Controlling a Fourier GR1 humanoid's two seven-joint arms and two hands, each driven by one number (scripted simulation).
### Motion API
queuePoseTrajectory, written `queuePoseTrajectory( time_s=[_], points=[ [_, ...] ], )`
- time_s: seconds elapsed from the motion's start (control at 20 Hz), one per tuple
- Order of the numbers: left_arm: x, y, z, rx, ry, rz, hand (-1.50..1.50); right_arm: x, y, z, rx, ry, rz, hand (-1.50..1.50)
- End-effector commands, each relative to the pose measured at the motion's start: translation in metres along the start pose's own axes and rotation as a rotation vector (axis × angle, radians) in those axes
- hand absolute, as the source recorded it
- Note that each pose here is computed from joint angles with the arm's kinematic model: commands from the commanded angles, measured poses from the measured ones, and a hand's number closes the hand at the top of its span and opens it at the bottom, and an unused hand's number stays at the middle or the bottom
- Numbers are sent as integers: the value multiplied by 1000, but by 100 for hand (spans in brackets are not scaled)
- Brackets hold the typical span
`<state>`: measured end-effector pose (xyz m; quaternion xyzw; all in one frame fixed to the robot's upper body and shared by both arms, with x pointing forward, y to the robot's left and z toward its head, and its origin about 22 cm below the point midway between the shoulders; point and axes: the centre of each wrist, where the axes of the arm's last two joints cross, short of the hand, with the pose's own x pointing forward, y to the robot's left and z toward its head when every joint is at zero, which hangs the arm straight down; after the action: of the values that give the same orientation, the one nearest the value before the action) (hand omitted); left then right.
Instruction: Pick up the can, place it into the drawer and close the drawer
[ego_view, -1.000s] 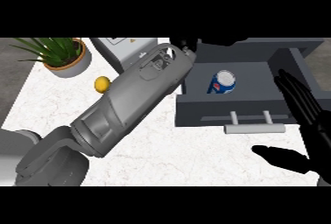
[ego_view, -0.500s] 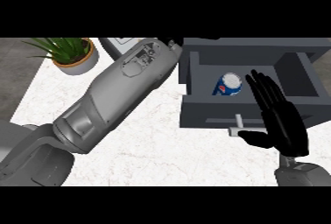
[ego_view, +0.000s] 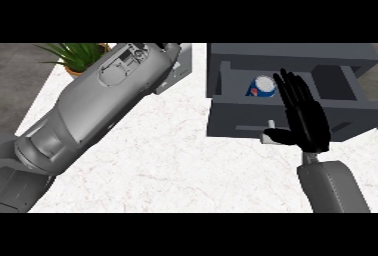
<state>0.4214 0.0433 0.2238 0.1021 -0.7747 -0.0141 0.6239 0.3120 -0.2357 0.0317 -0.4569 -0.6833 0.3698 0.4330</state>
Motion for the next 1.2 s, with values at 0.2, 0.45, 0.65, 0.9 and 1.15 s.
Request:
queuePoseTrajectory(
  time_s=[0.2, 0.45, 0.65, 0.9, 1.15],
  points=[
    [5, 45, -6, -15, 25, -4, -150, -14, 43, -17, 45, 50, 72, -150],
    [-3, 54, 5, -7, 27, -9, -150, -14, 50, -42, -29, 58, 106, -150],
    [-13, 58, 18, -17, 47, -17, -150, -12, 56, -56, -74, 69, 92, -150],
    [-32, 75, 30, -20, 43, -40, -150, -8, 49, -87, -107, 77, 119, -150],
    [-39, 85, 37, -34, 48, -10, -150, 1, 35, -120, -137, 73, 130, -150]
  ],
)
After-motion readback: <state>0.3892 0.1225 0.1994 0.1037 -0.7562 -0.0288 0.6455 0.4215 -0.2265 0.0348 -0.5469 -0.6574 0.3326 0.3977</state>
